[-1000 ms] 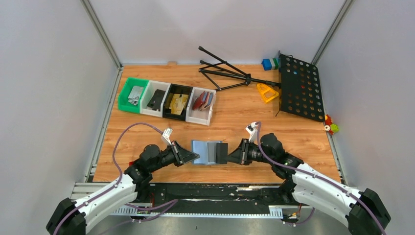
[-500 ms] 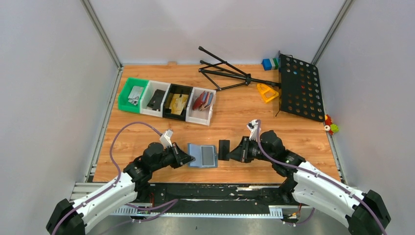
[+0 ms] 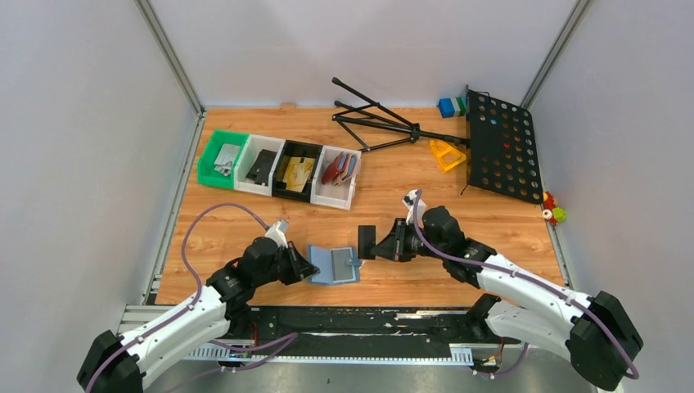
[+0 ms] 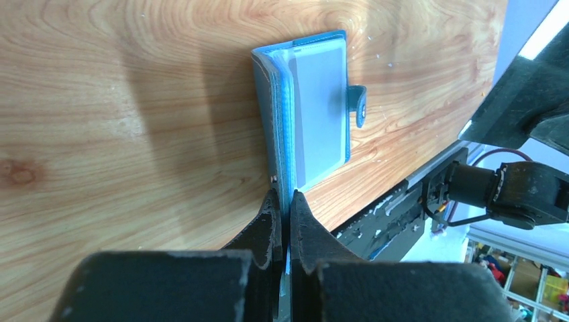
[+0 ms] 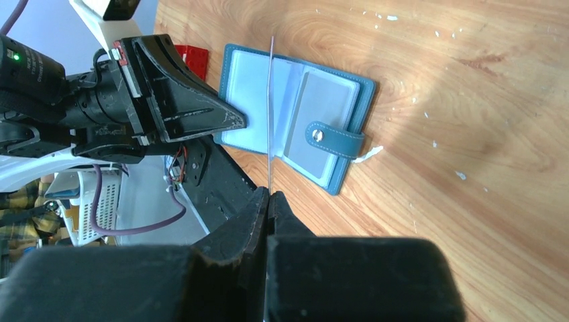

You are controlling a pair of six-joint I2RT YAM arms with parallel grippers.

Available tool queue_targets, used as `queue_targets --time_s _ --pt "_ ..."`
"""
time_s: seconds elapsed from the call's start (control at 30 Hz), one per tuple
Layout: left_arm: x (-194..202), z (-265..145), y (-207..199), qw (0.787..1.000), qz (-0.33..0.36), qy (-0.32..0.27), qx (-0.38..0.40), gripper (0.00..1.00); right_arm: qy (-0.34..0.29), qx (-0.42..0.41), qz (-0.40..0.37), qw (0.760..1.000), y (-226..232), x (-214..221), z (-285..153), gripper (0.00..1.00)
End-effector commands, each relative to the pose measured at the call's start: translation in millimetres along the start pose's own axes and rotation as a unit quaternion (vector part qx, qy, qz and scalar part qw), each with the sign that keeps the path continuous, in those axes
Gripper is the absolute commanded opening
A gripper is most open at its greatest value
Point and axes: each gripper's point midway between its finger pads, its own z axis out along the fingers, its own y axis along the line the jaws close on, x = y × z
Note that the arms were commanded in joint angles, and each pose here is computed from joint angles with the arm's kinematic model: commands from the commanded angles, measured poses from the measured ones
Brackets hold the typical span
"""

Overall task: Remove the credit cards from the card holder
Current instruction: Place the credit card in the storage box.

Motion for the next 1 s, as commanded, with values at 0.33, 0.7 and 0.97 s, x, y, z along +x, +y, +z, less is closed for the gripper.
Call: queue_targets --time_s 0.33,0.7,0.97 --pt "-12 -15 35 0.994 0.012 -0.036 -0.103 0.00 -0.032 -0.046 -0.032 0.998 52 -85 73 0.00" --pt "-29 -29 33 0.990 0.030 -0.069 -0.122 0.00 -0.031 -0.081 -0.022 0.996 68 -134 161 0.00" --pt "-46 -47 40 0.978 0.041 -0.090 -0.185 0.00 -0.054 -0.110 -0.035 0.992 84 -161 192 0.00"
